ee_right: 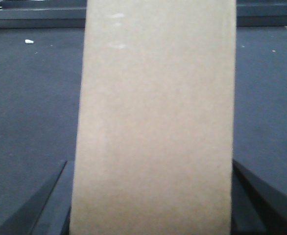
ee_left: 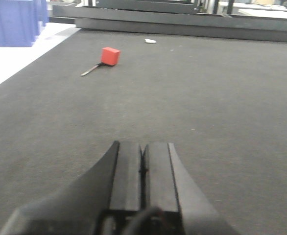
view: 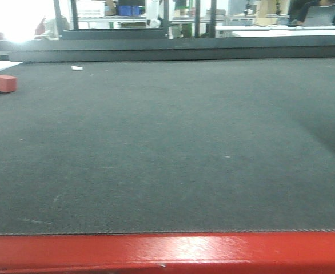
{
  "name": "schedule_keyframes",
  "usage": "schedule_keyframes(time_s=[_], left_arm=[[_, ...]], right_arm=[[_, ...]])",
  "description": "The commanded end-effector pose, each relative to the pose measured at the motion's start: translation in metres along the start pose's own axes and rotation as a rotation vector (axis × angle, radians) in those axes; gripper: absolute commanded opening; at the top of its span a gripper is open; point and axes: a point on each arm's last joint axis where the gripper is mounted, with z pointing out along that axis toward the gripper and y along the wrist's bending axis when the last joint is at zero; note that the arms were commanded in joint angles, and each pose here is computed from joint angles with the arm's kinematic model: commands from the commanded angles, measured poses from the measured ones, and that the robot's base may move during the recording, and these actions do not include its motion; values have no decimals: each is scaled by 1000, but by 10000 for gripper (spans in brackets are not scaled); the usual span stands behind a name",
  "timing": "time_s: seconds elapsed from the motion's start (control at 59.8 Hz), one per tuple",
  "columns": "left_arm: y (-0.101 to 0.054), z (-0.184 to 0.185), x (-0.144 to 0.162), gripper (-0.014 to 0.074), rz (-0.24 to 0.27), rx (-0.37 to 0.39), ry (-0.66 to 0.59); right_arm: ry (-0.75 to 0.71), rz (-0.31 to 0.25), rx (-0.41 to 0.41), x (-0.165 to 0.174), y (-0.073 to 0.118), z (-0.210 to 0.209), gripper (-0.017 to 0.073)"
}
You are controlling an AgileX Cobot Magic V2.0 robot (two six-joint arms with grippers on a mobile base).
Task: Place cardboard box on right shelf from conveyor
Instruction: 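Drive the base to the steel shelf rack holding the box in the right gripper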
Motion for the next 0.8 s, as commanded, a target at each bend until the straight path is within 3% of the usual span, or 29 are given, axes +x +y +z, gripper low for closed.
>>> schedule_keyframes(time_s=[0.0, 0.786], left_arm=[[0, -1, -5, -116, -5, 0, -89], [0, -1, -5, -116, -5, 0, -89]], right_arm=[[-120, -20, -11, -16, 2, -3, 285], [-120, -20, -11, -16, 2, -3, 285]])
